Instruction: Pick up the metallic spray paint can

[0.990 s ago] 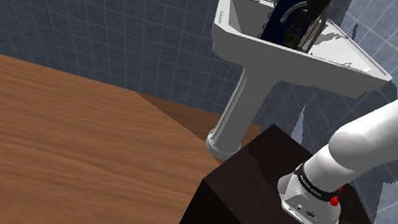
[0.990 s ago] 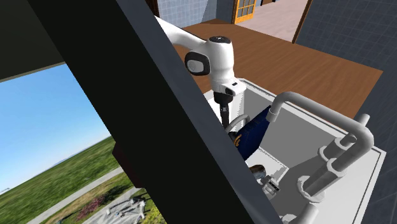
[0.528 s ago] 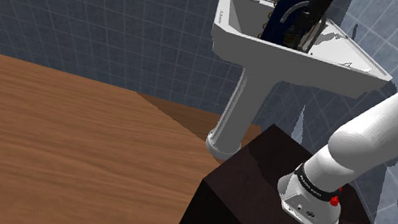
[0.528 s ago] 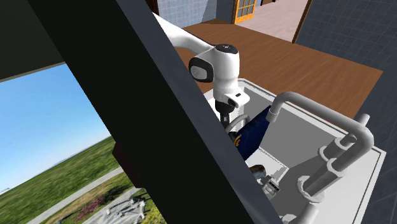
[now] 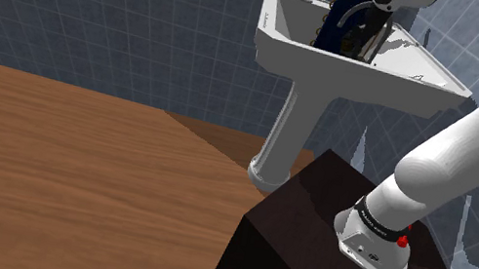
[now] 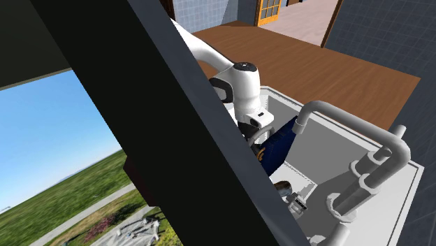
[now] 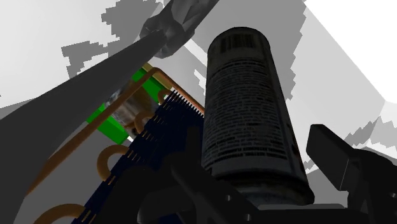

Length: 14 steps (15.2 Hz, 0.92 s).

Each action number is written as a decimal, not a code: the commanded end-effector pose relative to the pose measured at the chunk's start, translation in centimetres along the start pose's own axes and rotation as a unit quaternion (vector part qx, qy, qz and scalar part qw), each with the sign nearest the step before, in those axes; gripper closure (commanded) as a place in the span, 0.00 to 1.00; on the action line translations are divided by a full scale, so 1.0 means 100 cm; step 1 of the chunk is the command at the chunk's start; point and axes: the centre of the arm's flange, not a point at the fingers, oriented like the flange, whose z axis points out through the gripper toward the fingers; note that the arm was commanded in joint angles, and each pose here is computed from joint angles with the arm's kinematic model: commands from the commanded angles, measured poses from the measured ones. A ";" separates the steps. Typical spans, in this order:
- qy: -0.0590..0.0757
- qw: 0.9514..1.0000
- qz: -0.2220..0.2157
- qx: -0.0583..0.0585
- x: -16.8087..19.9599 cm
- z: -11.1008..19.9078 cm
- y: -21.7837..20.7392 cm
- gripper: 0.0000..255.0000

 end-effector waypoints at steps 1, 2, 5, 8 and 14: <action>0.002 1.000 0.000 -0.002 0.000 0.001 0.001 1.00; 0.002 1.000 0.000 -0.002 0.001 0.001 0.001 1.00; 0.002 1.000 0.000 -0.002 0.000 0.001 0.001 1.00; 0.002 1.000 0.000 -0.003 0.000 0.001 0.003 1.00; 0.002 1.000 0.000 -0.003 0.005 -0.030 0.009 1.00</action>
